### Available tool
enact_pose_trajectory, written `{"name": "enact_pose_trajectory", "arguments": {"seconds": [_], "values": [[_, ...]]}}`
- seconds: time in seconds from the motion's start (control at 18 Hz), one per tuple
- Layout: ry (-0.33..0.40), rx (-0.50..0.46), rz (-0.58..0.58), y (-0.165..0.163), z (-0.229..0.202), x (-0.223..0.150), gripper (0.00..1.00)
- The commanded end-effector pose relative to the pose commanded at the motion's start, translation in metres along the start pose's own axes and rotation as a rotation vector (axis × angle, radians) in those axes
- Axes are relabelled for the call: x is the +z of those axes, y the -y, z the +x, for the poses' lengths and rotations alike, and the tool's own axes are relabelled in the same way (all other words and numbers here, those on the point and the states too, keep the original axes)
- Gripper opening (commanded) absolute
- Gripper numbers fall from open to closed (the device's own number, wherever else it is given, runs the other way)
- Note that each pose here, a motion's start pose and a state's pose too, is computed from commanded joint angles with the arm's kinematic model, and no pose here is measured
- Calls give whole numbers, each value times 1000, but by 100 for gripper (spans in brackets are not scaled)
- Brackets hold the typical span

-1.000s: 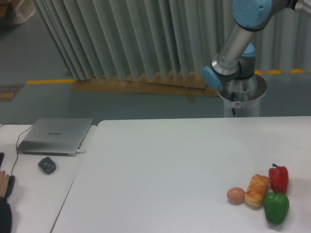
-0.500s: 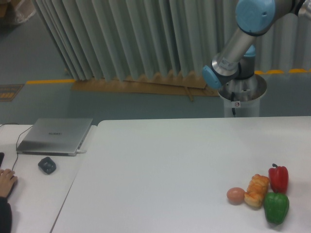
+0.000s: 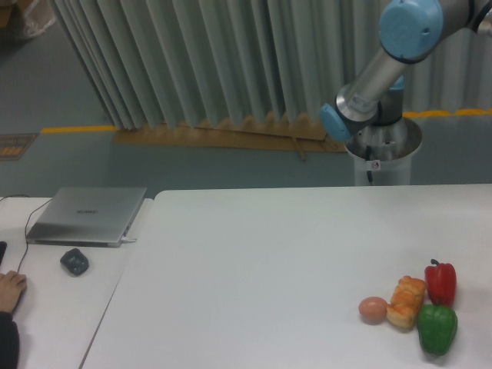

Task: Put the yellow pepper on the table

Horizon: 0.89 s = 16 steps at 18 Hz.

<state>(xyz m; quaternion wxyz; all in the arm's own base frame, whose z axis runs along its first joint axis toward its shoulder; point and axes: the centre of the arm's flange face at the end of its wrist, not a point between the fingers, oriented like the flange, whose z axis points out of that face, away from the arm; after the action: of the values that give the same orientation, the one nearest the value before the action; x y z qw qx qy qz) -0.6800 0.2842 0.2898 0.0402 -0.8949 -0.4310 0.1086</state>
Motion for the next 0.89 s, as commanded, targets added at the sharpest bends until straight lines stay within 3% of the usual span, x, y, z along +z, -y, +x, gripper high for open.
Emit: {"name": "enact_pose_trajectory", "arguments": {"seconds": [0.06,0.17,0.28,0.39,0.44,0.61,0.89], "values": [[-1,2,-1,0,0,1,95],[-3,0,-3,-1,1,2,73],[-3,-1,-2,-1,1,1,65],[-9,8,-4,-3,2,2,64],[-12,5,-3,-3,2,2,58],[-69,9,43,-2,2,-11,57],[-71,16,60,-6,6,-51,57]]}}
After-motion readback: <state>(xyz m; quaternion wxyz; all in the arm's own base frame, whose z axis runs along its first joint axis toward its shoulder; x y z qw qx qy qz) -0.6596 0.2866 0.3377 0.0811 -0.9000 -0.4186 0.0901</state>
